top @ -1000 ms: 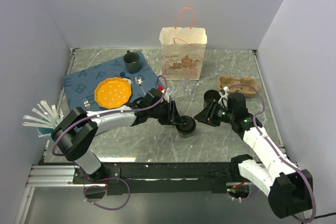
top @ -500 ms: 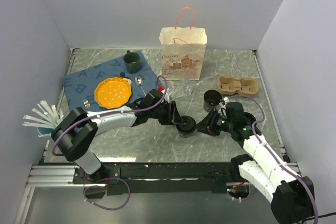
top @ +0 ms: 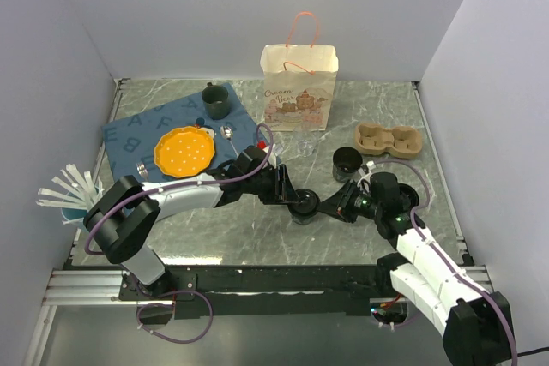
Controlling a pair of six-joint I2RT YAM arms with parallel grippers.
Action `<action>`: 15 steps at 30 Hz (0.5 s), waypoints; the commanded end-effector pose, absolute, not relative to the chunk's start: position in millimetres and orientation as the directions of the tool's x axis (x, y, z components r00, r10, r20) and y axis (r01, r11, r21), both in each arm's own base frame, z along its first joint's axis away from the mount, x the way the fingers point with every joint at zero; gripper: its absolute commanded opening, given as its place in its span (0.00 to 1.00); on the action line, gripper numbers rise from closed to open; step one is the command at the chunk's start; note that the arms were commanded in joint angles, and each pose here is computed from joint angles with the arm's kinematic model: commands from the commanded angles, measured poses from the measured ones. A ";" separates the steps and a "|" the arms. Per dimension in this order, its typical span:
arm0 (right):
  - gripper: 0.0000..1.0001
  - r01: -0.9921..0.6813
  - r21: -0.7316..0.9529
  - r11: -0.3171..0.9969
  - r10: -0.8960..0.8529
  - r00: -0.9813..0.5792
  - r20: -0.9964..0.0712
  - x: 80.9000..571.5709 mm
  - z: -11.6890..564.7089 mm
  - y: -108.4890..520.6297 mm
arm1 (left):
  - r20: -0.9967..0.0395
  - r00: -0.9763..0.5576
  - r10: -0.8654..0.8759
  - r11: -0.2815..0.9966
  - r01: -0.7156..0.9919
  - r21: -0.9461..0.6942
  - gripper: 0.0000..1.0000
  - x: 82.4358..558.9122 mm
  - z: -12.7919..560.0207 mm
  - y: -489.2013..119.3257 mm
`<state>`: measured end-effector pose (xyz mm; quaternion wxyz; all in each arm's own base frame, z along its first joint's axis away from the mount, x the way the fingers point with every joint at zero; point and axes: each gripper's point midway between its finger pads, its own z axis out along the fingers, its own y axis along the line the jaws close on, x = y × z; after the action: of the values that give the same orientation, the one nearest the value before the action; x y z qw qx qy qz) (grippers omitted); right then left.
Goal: Pack the takeout coffee
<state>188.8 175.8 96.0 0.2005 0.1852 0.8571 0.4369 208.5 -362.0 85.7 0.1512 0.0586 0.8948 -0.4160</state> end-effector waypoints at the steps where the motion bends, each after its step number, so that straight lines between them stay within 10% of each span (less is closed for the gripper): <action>1: 0.23 0.258 0.734 0.628 0.538 -0.825 -0.171 178.2 42.3 155.7 | -0.022 -0.995 0.100 0.951 0.102 -0.294 0.47 130.3 -46.4 -248.9; 15: 0.30 0.245 0.702 0.669 0.550 -0.798 -0.245 181.3 50.2 140.2 | -0.007 -0.994 0.108 0.960 0.106 -0.261 0.47 125.5 -51.1 -239.6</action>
<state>193.0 172.3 88.3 0.2301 0.1985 0.8363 0.4563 208.7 -363.1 84.9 0.1534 0.0530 0.8920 -0.4219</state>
